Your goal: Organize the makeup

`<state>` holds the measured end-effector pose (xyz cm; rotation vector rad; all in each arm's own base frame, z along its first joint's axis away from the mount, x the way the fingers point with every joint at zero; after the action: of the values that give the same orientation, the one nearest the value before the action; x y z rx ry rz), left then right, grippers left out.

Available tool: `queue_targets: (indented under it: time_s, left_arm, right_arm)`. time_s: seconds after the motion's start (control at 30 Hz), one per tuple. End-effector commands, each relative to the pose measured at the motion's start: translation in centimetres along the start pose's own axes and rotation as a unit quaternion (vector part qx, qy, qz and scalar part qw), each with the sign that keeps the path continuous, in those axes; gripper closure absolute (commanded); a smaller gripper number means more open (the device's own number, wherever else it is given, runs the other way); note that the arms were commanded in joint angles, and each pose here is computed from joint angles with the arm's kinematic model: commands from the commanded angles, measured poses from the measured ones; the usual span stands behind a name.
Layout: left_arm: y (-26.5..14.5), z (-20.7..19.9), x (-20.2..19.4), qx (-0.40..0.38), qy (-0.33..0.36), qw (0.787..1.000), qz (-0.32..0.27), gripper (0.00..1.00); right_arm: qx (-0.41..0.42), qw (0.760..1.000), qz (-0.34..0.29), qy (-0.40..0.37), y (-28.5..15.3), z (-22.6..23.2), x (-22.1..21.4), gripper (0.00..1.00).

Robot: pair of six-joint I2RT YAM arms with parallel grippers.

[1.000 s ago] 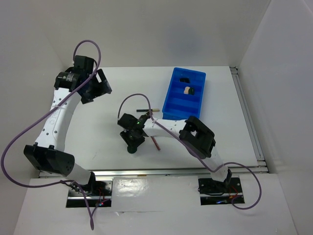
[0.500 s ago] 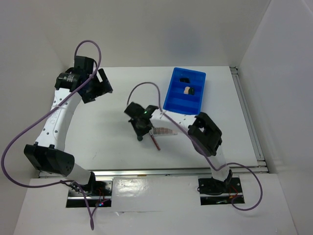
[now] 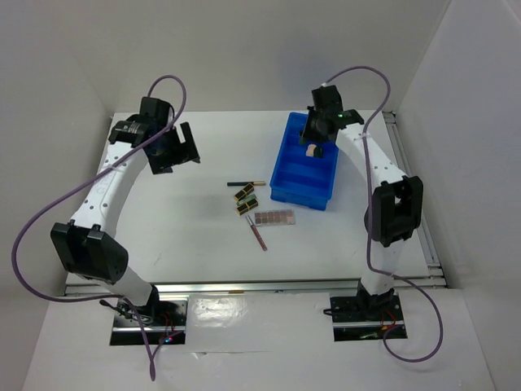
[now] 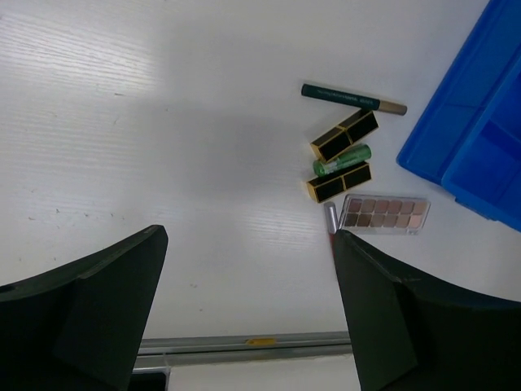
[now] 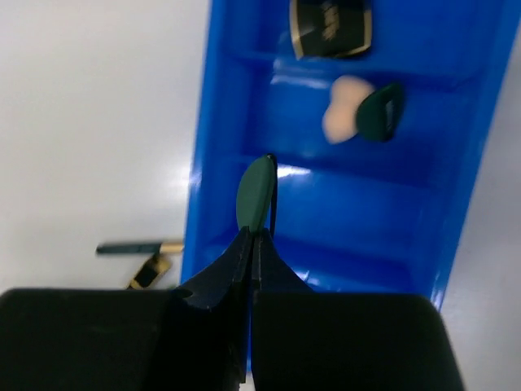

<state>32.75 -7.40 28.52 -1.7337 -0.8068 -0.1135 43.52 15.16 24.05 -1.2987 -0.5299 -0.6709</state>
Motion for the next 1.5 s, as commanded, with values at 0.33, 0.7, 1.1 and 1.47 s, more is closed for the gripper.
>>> queue_targets:
  time_s: [0.33, 0.7, 1.1, 1.47]
  left_arm:
    - [2.6, -2.3, -2.5, -0.039, 0.050, 0.996, 0.067, 0.03]
    - [3.4, -2.9, -3.5, -0.040, 0.071, 0.993, 0.089, 0.04]
    - [2.9, -3.6, -2.3, -0.020, 0.087, 0.994, 0.055, 0.04]
    - [4.5, -2.6, -4.2, -0.007, 0.065, 0.994, 0.089, 0.05]
  right_arm:
    - [-0.022, 0.999, 0.031, 0.037, 9.9, -5.7, 1.5, 1.00]
    - [-0.022, 0.999, 0.030, 0.037, 10.1, -5.5, 2.0, 0.44]
    - [0.017, 0.994, -0.020, -0.105, -0.8, 2.6, -1.3, 0.55]
    - [0.142, 0.965, 0.137, -0.172, -6.7, 11.8, -17.5, 0.45]
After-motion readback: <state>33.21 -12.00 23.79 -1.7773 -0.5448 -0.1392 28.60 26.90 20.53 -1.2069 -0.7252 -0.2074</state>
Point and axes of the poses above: each gripper's point midway between its finger pads, its own y axis out along the fingers, its own z axis along the line the jaws close on, x = y × z, the point moved 6 cm from there along -y, back along the fingers, and after that the axes turned 5 degrees about -y, right-handed, at the moved point
